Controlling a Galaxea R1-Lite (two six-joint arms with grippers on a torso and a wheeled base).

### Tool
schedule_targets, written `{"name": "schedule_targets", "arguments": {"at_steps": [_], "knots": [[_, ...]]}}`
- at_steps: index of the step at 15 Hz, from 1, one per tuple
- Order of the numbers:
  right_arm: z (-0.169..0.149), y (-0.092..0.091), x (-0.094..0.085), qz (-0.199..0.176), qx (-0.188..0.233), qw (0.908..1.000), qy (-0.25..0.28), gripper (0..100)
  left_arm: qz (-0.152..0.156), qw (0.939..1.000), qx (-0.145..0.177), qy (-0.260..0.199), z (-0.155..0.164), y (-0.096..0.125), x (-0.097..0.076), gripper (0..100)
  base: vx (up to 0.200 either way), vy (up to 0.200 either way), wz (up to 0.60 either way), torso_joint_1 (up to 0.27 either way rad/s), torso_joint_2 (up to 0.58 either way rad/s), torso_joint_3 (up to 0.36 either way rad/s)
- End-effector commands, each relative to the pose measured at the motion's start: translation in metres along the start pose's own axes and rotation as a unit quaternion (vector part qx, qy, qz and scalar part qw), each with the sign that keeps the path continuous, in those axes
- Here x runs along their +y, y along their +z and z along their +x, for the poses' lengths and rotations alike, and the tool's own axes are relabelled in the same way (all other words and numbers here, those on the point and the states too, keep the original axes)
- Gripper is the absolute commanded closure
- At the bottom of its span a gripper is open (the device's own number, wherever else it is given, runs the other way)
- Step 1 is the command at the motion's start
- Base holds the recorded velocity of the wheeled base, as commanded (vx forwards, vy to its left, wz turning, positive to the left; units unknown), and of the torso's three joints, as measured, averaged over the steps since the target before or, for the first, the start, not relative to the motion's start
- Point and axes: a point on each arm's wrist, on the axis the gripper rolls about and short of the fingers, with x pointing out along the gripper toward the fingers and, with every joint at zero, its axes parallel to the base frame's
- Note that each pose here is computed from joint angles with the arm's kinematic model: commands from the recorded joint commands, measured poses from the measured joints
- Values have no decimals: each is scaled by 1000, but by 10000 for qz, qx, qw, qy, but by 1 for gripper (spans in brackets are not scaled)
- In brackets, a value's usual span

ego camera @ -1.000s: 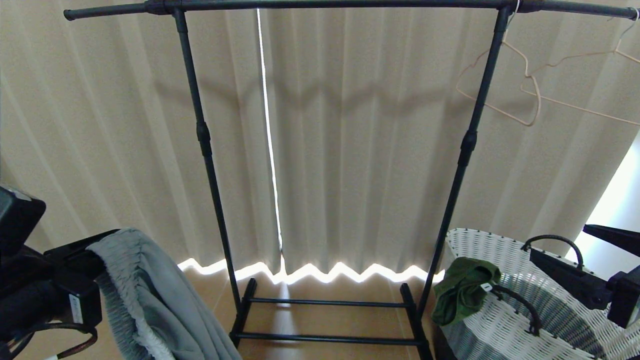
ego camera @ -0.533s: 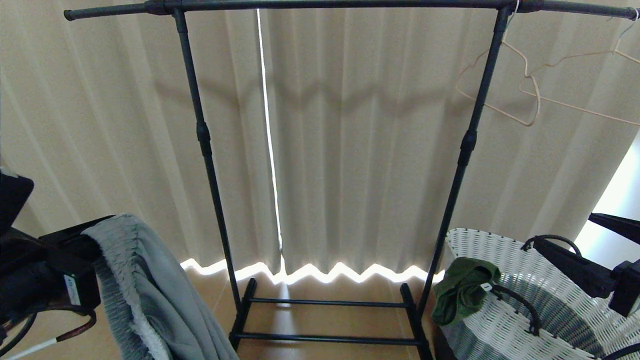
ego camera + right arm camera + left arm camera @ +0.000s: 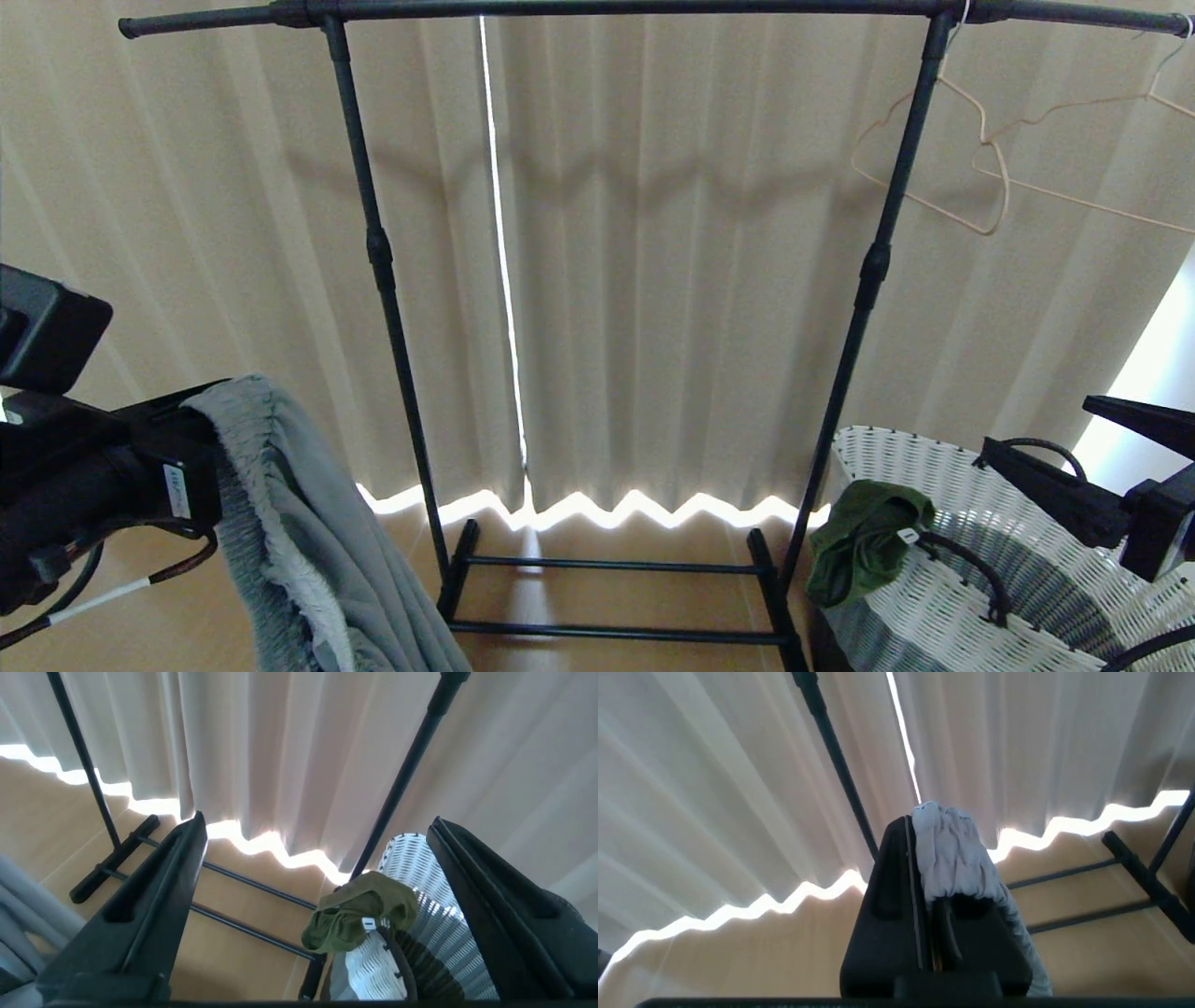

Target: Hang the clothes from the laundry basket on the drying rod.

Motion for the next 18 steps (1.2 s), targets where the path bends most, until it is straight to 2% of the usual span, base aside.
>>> {"name": "schedule_targets", "arguments": {"at_steps": [1, 7, 13, 18], "knots": [[1, 1, 0, 9, 10, 10000, -3, 0, -2, 10000, -84, -32, -5, 0, 1, 100, 0, 0, 0, 0, 0, 0], [0, 0, 0, 9, 3, 10000, -19, 0, 33, 9998, -64, -178, -9, -5, 0, 100, 0, 0, 0, 124, -171, -168], [0, 0, 0, 9, 3, 10000, -19, 0, 29, 9999, -66, -154, -9, -6, 0, 100, 0, 0, 0, 120, -570, -254], [1, 0, 0, 9, 11, 10000, -18, 0, 5, 9998, -146, -136, -14, -5, 1, 100, 0, 0, 0, 302, -475, -263]]}}
